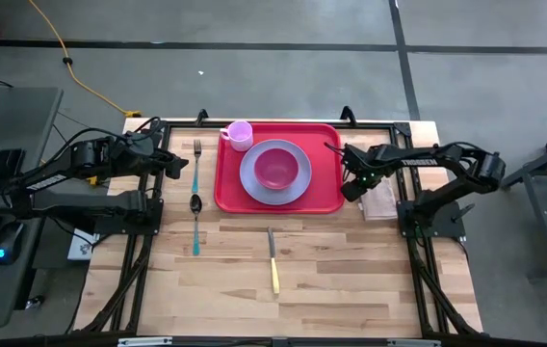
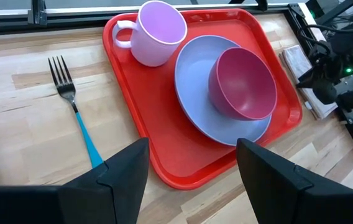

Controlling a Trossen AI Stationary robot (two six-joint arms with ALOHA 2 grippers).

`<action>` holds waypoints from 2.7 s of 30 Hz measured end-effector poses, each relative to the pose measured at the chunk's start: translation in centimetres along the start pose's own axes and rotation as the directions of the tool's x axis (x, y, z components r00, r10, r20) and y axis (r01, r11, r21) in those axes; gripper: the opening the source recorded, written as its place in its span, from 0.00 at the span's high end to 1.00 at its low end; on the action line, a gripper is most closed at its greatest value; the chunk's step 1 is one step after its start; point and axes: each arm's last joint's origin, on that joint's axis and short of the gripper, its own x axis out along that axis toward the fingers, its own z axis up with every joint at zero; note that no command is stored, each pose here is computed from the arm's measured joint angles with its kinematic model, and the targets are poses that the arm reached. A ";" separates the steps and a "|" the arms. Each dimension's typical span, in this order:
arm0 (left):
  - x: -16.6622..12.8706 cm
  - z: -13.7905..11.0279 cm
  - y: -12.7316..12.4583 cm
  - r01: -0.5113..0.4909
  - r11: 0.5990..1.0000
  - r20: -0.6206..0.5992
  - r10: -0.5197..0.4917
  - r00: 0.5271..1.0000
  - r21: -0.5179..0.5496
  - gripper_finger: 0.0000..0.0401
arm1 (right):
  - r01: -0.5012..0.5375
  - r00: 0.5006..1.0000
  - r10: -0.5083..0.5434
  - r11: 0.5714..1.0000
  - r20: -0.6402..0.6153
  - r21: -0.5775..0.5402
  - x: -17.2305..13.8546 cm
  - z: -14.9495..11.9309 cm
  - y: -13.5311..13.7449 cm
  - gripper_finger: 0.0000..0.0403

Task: Set up tray
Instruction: Put the white napkin on the red tray to the left of the white plate

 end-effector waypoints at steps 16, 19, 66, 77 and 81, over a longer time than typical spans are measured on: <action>0.0 0.0 0.0 -0.003 1.000 0.004 0.003 1.000 0.000 0.32 | 0.126 0.992 -0.127 0.992 -0.009 -0.008 1.4 -0.5 1.4 0.84; 0.0 0.0 0.0 -0.003 1.000 0.004 0.003 1.000 0.000 0.32 | 0.144 0.990 -0.144 0.989 0.005 -0.012 1.3 -0.6 1.7 0.89; 0.0 0.0 0.0 -0.002 1.000 0.000 0.002 1.000 0.027 0.32 | -0.382 0.912 0.350 0.915 0.216 0.129 -3.4 3.3 -3.2 1.00; 0.0 0.0 0.0 -0.001 1.000 0.000 0.001 1.000 0.027 0.32 | -0.435 0.888 0.401 0.891 0.225 0.132 -3.4 3.7 -4.6 1.00; 0.0 0.0 0.0 -0.001 1.000 0.000 0.001 1.000 0.027 0.32 | -0.426 0.892 0.392 0.895 0.223 0.133 -3.6 3.5 -5.2 1.00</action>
